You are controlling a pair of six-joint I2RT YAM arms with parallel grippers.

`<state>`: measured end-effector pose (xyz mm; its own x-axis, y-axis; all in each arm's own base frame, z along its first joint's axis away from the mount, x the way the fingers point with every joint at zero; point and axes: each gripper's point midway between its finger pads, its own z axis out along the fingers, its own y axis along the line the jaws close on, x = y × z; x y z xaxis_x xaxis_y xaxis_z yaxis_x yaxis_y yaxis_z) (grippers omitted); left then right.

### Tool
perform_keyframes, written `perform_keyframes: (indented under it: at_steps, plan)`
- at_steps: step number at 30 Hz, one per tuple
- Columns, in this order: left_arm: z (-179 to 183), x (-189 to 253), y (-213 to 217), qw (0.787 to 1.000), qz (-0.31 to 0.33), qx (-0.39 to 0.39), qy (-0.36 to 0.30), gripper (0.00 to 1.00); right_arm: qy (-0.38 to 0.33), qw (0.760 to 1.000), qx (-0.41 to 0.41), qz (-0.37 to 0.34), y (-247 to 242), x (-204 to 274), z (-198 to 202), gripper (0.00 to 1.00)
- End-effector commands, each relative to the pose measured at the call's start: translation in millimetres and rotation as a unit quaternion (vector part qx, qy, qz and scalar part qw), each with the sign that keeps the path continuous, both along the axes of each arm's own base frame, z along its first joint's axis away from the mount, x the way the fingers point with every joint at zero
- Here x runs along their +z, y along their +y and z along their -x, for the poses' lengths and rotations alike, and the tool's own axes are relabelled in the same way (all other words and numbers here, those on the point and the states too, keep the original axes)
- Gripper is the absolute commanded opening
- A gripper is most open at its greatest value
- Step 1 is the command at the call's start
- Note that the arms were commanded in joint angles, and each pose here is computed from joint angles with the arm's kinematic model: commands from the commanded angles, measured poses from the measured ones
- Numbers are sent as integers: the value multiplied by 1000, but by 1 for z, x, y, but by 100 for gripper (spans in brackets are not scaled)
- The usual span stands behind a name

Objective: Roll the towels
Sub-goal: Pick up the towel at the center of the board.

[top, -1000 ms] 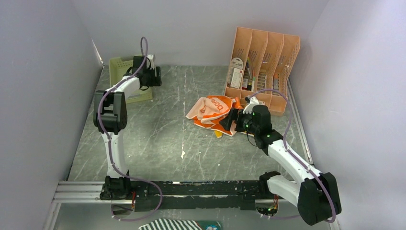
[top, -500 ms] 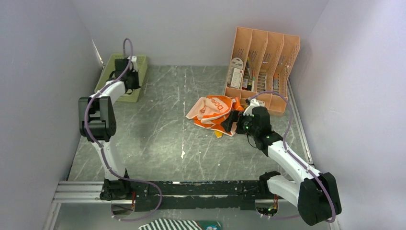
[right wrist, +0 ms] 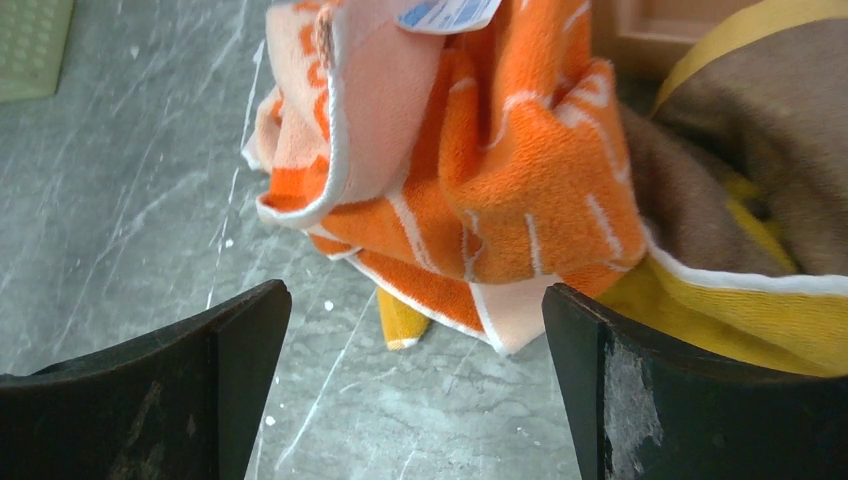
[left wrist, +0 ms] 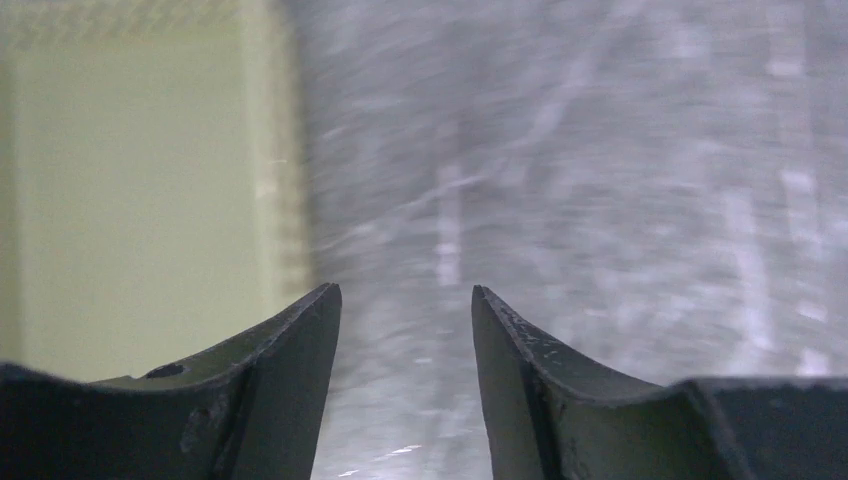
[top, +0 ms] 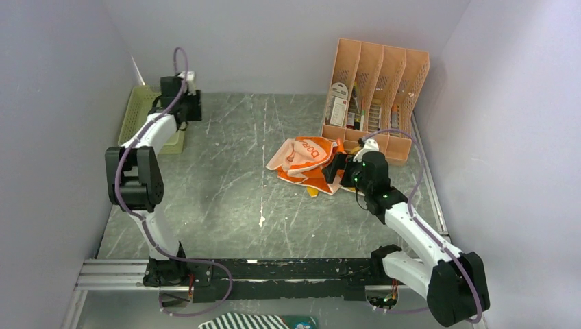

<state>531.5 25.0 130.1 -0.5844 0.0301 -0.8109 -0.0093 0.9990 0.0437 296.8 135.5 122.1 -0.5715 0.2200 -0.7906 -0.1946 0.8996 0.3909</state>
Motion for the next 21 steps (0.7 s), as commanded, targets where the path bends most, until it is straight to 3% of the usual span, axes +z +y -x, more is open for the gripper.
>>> perform_keyframes:
  at_steps: [1, 3, 4, 5, 7, 9, 12, 20, 21]
  plan:
    - [19, 85, -134, 981, 14, -169, -95, 65, -64, 996, -65, 0, -20, 44, -11, 100]
    - [43, 96, -196, 959, 67, -248, -122, 79, -90, 992, -90, -4, -29, 62, -10, 100]
    - [59, 97, -228, 938, 104, -302, -134, 95, -104, 990, -96, -7, -32, 70, -10, 100]
    - [75, 96, -258, 912, 137, -359, -143, 100, -118, 988, -101, -13, -35, 81, -9, 100]
    - [106, 74, -303, 871, 184, -437, -128, 100, -134, 985, -110, -24, -43, 95, -8, 100]
    - [126, 52, -340, 849, 192, -482, -100, 100, -148, 981, -124, -36, -52, 107, -6, 100]
    - [145, 15, -385, 837, 165, -519, -57, 100, -170, 974, -139, -49, -59, 122, -1, 100]
    - [160, -71, -453, 843, 143, -518, 13, 99, -192, 969, -142, -60, -62, 134, 10, 100]
    - [159, -79, -455, 845, 147, -513, 25, 84, -191, 970, -142, -58, -62, 134, 10, 100]
